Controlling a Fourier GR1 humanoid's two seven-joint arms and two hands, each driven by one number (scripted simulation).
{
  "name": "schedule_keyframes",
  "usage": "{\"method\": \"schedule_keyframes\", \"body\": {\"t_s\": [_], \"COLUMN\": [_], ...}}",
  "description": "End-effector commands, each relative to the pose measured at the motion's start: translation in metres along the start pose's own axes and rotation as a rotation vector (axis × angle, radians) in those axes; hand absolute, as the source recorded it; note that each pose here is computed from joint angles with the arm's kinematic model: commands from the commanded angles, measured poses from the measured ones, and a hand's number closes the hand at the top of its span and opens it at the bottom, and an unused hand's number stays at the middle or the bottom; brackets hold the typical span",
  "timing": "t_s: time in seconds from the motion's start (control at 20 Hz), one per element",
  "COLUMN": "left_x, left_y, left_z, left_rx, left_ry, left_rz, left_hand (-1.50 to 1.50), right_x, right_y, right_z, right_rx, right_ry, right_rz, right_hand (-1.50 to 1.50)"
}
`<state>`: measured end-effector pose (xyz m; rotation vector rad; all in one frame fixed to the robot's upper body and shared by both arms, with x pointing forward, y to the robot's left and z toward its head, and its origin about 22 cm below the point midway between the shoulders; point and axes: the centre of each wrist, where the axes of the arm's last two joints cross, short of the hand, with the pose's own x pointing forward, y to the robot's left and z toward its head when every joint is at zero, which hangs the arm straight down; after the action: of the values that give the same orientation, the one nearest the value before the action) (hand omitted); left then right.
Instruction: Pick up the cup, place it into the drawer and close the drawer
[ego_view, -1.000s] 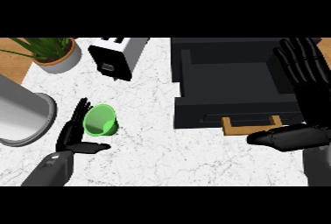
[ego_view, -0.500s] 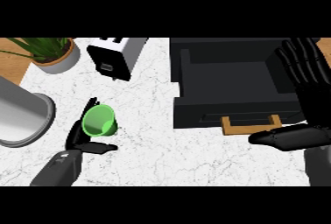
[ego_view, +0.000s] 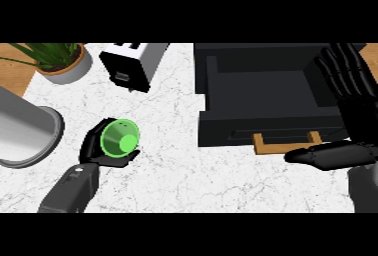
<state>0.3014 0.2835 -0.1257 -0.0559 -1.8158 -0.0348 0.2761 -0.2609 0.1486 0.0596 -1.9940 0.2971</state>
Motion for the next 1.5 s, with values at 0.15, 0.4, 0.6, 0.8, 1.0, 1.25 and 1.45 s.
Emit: {"method": "schedule_keyframes", "body": {"t_s": [0.15,0.4,0.6,0.8,1.0,1.25,1.45], "left_x": [0.014,-0.005,0.022,0.039,0.084,0.14,0.189], "left_y": [-0.012,-0.012,-0.018,-0.044,-0.078,-0.115,-0.157], "left_z": [-0.032,0.008,-0.044,-0.07,-0.123,-0.155,-0.181], "left_rx": [-0.015,0.185,0.121,0.011,-0.044,-0.157,-0.17], "left_ry": [-0.255,-0.289,-0.323,-0.321,-0.358,-0.355,-0.354], "left_rz": [0.14,0.102,0.112,0.118,0.124,0.131,0.088], "left_hand": [1.5,1.5,1.5,1.5,1.5,1.5,1.5], "right_x": [0.003,0.001,0.012,0.002,0.007,-0.004,-0.003], "right_y": [0.008,-0.018,-0.011,-0.019,-0.015,-0.011,-0.017], "right_z": [-0.001,0.006,0.006,0.015,0.01,0.011,0.002], "right_rx": [-0.006,-0.026,-0.017,-0.039,-0.045,-0.071,-0.045], "right_ry": [-0.009,-0.014,-0.001,0.014,0.027,0.035,0.033], "right_rz": [-0.019,0.004,0.006,-0.001,0.01,0.011,0.014], "right_hand": [-1.5,-1.5,-1.5,-1.5,-1.5,-1.5,-1.5]}}
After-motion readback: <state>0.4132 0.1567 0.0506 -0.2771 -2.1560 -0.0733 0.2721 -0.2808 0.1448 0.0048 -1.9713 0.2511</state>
